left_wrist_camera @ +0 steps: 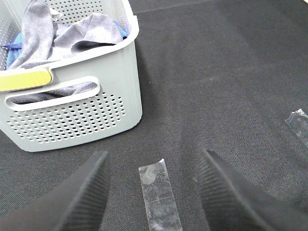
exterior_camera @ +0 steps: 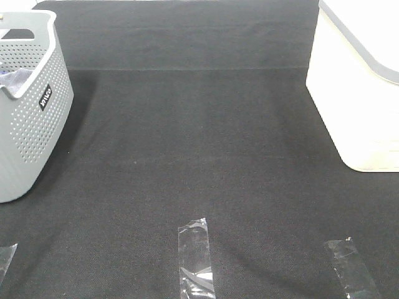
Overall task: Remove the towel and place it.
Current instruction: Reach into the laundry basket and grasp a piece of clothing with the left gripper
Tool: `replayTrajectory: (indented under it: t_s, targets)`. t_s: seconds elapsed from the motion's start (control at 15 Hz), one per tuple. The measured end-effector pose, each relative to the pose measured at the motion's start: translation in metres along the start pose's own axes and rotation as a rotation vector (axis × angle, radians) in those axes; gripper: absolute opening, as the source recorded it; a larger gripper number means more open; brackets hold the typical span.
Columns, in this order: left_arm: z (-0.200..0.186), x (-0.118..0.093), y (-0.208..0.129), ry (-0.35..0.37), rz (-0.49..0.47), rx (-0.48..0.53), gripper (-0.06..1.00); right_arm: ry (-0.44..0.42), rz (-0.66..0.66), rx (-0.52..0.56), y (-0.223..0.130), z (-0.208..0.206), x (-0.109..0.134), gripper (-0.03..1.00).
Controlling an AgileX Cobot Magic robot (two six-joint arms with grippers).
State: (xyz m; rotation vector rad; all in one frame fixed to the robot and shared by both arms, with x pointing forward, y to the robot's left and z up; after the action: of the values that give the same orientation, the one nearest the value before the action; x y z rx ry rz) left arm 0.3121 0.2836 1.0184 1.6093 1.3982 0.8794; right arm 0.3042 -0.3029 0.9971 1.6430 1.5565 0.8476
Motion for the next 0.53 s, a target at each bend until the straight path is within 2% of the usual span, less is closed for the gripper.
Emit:
replayTrajectory:
  t_s: [0.53]
  targets:
    - [0.0, 0.0, 0.0, 0.0, 0.0, 0.0, 0.54, 0.0, 0.0, 0.0, 0.0, 0.0, 0.0, 0.66]
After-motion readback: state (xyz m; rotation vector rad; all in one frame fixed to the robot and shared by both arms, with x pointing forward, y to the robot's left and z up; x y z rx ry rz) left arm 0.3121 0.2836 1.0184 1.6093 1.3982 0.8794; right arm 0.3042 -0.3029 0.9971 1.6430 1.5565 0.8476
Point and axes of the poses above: a point on each arm's last joint axis where the gripper is mounted, z pointing out along that axis toward the gripper, x along the wrist's bending axis when the last joint is at zero, y = z × x, the point moved 9 cm from there along z, pointing out along that axis toward the gripper, and after that the axes turned 2 degrees about -z, right-handed, at the moved point
